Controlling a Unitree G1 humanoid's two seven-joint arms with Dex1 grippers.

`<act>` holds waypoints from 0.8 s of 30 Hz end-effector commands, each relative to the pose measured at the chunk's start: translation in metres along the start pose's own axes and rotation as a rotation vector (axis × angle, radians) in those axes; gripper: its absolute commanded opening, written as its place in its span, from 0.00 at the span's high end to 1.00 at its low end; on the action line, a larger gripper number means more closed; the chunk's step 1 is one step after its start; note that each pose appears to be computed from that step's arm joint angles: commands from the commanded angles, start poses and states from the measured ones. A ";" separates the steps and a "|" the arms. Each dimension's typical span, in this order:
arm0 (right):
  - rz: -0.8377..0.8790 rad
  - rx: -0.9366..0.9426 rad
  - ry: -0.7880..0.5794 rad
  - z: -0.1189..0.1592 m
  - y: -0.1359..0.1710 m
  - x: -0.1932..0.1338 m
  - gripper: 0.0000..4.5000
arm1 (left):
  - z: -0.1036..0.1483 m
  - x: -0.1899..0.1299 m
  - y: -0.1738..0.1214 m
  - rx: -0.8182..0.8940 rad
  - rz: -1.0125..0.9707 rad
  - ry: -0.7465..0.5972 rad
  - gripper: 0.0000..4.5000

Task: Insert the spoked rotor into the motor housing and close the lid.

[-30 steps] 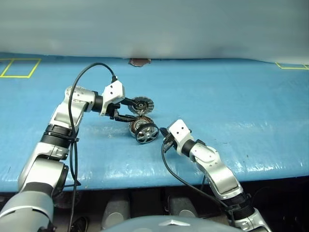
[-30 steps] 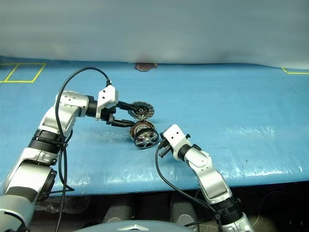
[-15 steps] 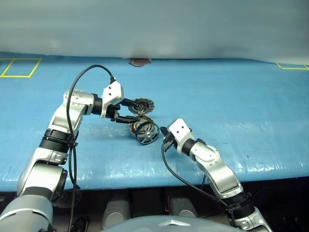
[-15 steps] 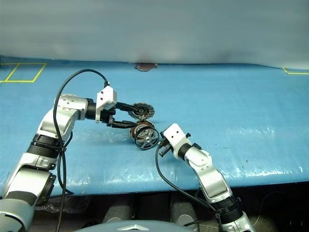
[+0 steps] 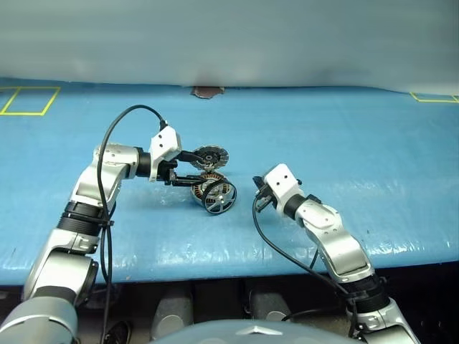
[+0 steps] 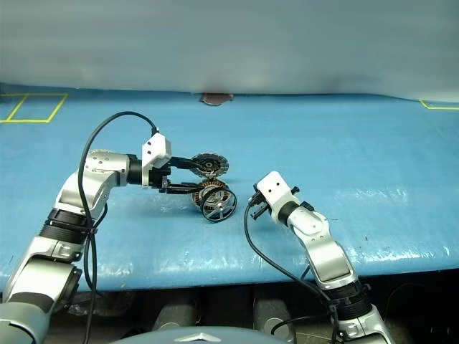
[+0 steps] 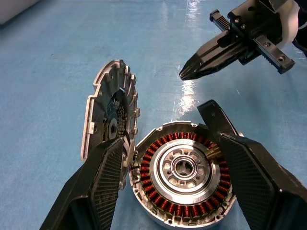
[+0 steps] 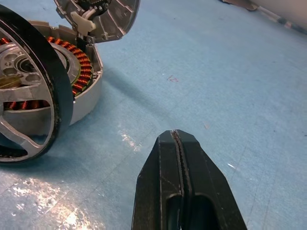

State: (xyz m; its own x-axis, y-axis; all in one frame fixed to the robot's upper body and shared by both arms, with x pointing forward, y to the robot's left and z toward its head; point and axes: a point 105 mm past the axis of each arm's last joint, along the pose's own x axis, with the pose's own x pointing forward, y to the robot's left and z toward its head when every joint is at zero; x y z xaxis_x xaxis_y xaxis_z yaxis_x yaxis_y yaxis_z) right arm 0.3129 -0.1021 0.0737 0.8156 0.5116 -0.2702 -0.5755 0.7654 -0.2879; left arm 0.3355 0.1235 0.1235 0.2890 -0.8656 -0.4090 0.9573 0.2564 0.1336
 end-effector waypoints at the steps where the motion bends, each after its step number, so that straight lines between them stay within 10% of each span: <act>1: -0.043 -0.006 -0.049 0.014 -0.009 -0.002 1.00 | 0.015 -0.006 -0.001 0.038 0.007 -0.038 0.23; 24: 0.203 -0.047 -0.120 0.036 0.057 -0.020 1.00 | 0.001 -0.018 -0.006 0.064 -0.014 0.031 0.23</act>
State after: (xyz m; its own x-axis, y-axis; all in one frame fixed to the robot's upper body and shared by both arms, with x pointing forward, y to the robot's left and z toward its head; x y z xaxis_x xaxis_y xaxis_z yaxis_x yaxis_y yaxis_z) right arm 0.2658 -0.0605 0.0872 0.6903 0.6812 -0.2439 -0.7232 0.6402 -0.2590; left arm 0.3224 0.1388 0.1218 0.2654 -0.8542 -0.4472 0.9640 0.2275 0.1375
